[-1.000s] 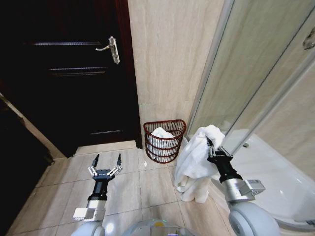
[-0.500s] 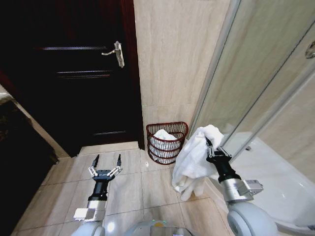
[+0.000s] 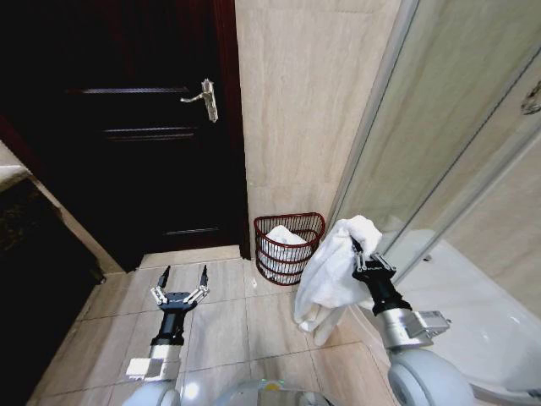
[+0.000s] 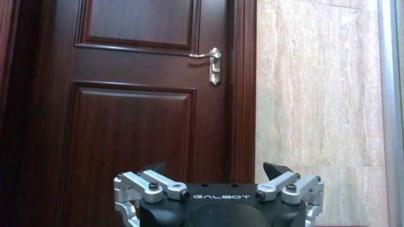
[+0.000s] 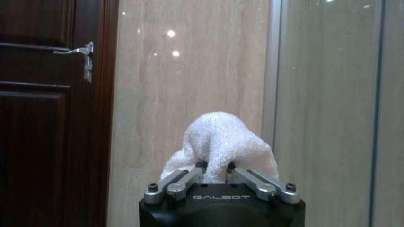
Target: Discard the used towel into the hamper.
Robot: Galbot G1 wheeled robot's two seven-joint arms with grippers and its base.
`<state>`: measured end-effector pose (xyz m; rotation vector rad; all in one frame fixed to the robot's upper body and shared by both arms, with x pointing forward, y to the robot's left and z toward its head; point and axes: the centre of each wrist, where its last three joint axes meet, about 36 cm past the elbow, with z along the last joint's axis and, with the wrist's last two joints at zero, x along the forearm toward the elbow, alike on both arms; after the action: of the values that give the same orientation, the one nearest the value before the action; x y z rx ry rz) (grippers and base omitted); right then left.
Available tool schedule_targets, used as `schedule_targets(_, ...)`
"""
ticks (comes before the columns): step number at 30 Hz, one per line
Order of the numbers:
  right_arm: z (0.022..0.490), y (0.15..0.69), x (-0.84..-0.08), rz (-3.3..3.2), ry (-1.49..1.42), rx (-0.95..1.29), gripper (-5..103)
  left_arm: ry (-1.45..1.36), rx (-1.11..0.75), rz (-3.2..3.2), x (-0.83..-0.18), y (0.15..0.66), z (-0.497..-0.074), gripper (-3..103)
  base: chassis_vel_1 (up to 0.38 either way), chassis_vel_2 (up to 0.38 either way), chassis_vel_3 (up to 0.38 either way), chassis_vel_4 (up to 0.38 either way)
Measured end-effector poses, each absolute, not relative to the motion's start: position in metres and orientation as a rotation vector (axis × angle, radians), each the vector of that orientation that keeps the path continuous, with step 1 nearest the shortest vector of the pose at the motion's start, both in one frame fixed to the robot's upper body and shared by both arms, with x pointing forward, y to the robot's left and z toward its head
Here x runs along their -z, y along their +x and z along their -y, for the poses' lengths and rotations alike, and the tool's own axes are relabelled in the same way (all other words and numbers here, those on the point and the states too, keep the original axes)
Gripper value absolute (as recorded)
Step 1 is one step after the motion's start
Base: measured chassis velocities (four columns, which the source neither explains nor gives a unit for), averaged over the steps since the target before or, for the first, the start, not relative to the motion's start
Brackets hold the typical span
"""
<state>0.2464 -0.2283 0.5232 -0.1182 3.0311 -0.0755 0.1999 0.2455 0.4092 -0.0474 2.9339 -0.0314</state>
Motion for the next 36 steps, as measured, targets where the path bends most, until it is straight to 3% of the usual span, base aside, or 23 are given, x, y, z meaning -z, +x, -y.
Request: schedule_targets(36,0.2233,0.2475,-0.5236,-3.0,-0.138,0.043,9,-0.06,0.019,-2.929,-0.4077,0.1923,-0.2439,100,0.052,0.071,-0.057,-0.07)
